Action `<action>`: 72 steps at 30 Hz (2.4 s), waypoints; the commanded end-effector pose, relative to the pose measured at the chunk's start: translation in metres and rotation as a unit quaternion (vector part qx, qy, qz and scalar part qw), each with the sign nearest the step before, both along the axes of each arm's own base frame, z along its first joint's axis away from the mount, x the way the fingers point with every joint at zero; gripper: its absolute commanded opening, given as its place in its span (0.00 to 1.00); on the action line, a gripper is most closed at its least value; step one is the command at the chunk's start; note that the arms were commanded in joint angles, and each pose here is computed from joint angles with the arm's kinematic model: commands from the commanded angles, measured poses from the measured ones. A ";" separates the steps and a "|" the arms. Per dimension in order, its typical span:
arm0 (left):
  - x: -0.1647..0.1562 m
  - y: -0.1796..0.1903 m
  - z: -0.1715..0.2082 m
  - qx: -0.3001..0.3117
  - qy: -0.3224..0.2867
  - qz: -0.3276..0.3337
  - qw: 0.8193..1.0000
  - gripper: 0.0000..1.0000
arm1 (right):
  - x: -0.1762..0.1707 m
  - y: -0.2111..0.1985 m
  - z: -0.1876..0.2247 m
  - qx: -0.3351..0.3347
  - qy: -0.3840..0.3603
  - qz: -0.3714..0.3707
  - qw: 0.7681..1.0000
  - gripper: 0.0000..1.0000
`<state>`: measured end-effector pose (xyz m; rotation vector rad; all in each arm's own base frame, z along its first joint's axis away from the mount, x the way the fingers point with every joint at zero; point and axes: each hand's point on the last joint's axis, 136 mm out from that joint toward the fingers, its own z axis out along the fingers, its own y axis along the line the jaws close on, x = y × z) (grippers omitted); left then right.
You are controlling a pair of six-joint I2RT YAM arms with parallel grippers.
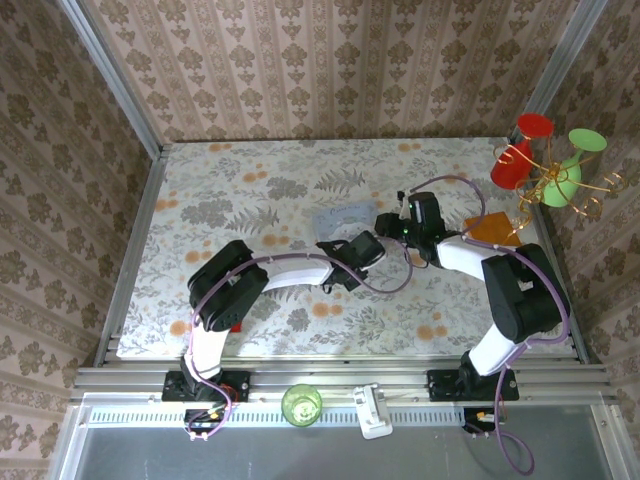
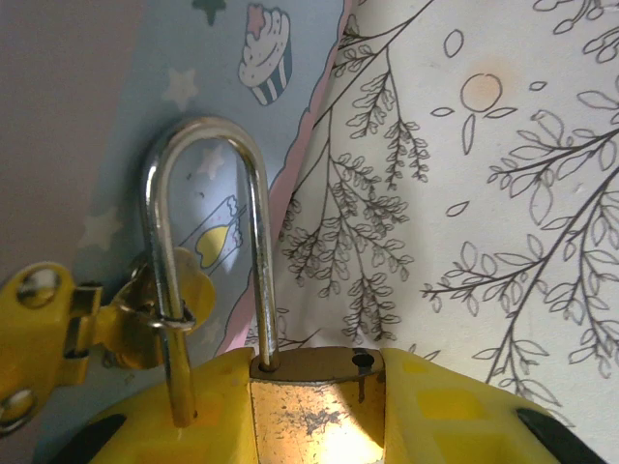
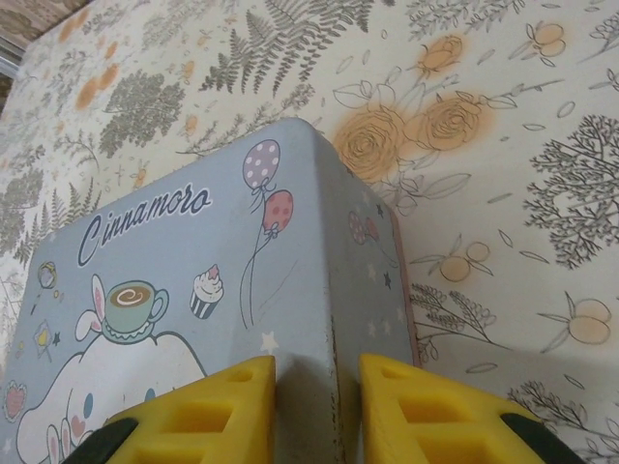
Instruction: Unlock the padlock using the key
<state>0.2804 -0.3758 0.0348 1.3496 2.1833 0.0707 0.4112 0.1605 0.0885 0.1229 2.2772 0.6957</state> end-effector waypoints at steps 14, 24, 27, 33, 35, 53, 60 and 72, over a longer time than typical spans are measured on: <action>0.048 -0.051 0.070 -0.092 -0.113 -0.046 0.988 0.29 | -0.037 0.019 -0.049 0.061 0.099 0.023 0.993 0.25; 0.037 -0.048 0.061 -0.123 -0.114 -0.107 0.980 0.43 | -0.055 0.020 -0.063 0.087 0.117 0.019 0.989 0.26; 0.041 -0.060 0.061 -0.120 -0.123 -0.122 0.978 0.43 | -0.056 0.018 -0.066 0.079 0.120 0.019 0.990 0.26; 0.049 -0.065 0.071 -0.103 -0.164 -0.137 0.972 0.47 | -0.062 0.019 -0.074 0.079 0.131 0.021 0.988 0.26; 0.051 -0.061 0.082 -0.132 -0.154 -0.131 0.970 0.52 | -0.065 0.016 -0.076 0.077 0.133 0.018 0.988 0.26; 0.043 -0.055 0.124 -0.261 -0.200 -0.173 0.929 0.46 | -0.053 0.006 -0.072 0.075 0.127 0.008 0.989 0.26; 0.047 -0.041 0.116 -0.257 -0.215 -0.182 0.924 0.60 | -0.052 0.004 -0.073 0.078 0.127 0.006 0.989 0.26; 0.052 -0.016 0.136 -0.322 -0.214 -0.100 0.917 0.33 | -0.042 -0.003 -0.066 0.071 0.121 0.003 0.990 0.26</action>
